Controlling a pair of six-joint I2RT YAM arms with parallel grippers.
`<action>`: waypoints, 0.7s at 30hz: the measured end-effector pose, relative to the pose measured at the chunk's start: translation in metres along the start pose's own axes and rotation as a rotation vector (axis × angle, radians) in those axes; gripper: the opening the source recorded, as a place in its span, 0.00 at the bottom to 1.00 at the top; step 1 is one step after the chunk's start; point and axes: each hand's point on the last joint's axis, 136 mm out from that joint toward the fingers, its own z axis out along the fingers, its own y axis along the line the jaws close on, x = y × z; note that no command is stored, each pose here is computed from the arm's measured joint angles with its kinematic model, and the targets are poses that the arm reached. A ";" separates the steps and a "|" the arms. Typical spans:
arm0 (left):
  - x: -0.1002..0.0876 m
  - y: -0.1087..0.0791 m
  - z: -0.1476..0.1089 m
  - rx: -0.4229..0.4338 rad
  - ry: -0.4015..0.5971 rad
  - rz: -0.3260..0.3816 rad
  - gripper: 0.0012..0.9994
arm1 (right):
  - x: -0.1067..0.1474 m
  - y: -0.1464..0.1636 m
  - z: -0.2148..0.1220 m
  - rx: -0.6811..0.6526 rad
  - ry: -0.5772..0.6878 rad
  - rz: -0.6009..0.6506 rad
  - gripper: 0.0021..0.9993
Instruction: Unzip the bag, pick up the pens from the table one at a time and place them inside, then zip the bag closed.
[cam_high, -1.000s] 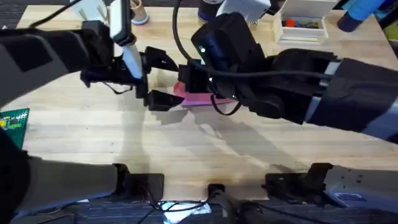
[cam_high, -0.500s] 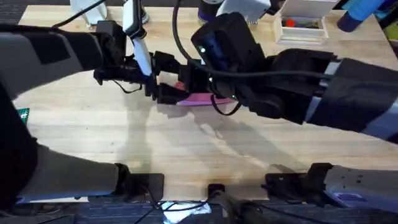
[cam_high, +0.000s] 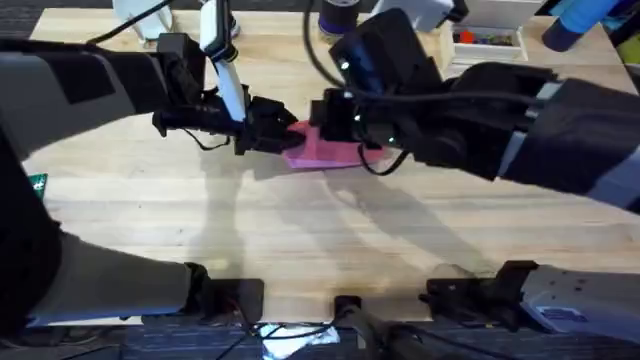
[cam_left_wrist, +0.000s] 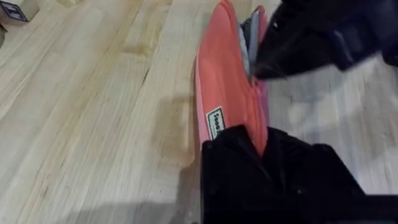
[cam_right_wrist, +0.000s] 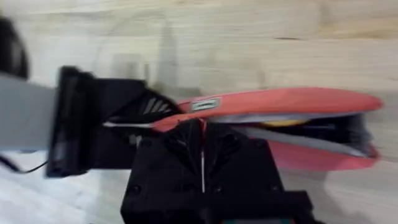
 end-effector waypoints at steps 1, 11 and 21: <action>0.000 0.000 0.000 -0.001 0.002 0.000 0.05 | 0.000 -0.006 0.001 0.016 0.008 0.007 0.03; 0.003 0.001 0.001 -0.004 0.013 -0.002 0.04 | -0.019 -0.071 0.002 0.156 0.044 0.008 0.03; 0.001 0.000 0.002 0.005 0.003 0.000 0.04 | -0.035 -0.129 -0.001 0.239 0.078 0.039 0.03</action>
